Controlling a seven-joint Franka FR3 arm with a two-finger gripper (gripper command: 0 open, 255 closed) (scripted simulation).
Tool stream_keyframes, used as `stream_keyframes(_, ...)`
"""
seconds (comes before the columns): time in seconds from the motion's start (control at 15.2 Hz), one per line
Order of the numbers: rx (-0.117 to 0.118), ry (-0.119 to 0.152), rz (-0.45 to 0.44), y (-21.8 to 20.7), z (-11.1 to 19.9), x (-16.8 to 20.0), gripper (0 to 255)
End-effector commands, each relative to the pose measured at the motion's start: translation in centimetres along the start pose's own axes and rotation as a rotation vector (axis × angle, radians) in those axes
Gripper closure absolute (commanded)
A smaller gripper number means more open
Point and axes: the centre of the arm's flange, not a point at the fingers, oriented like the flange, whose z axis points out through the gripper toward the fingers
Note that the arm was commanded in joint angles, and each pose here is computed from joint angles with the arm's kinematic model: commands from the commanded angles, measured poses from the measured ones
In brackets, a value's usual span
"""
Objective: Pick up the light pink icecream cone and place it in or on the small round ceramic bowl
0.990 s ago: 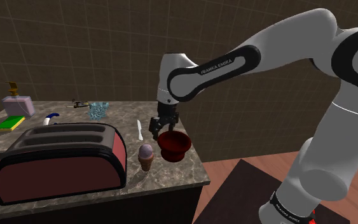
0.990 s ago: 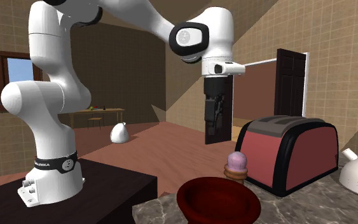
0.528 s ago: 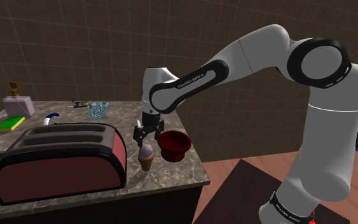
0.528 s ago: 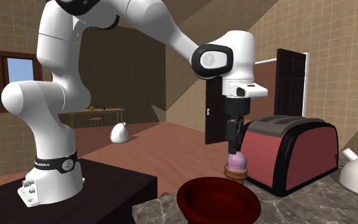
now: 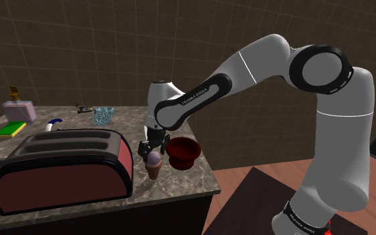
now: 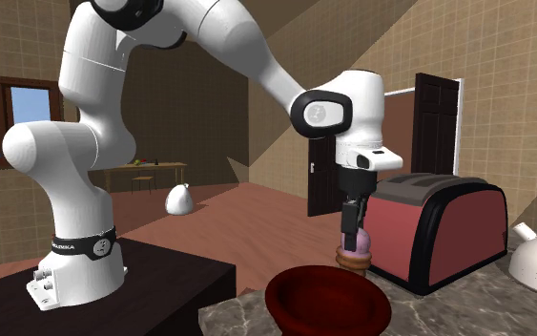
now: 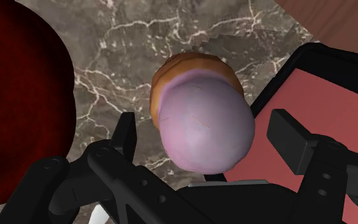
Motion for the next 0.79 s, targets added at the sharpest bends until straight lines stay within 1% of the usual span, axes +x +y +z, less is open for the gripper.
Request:
stream_keyframes(0.0,0.0,0.001,0.0,-0.02,0.36,0.04,0)
stream_keyframes(0.4,0.0,0.001,0.0,-0.01,0.35,0.03,0)
stream_keyframes(0.46,0.0,0.001,0.0,-0.01,0.35,0.03,255)
stream_keyframes(0.73,0.0,0.001,0.0,-0.01,0.32,0.03,255)
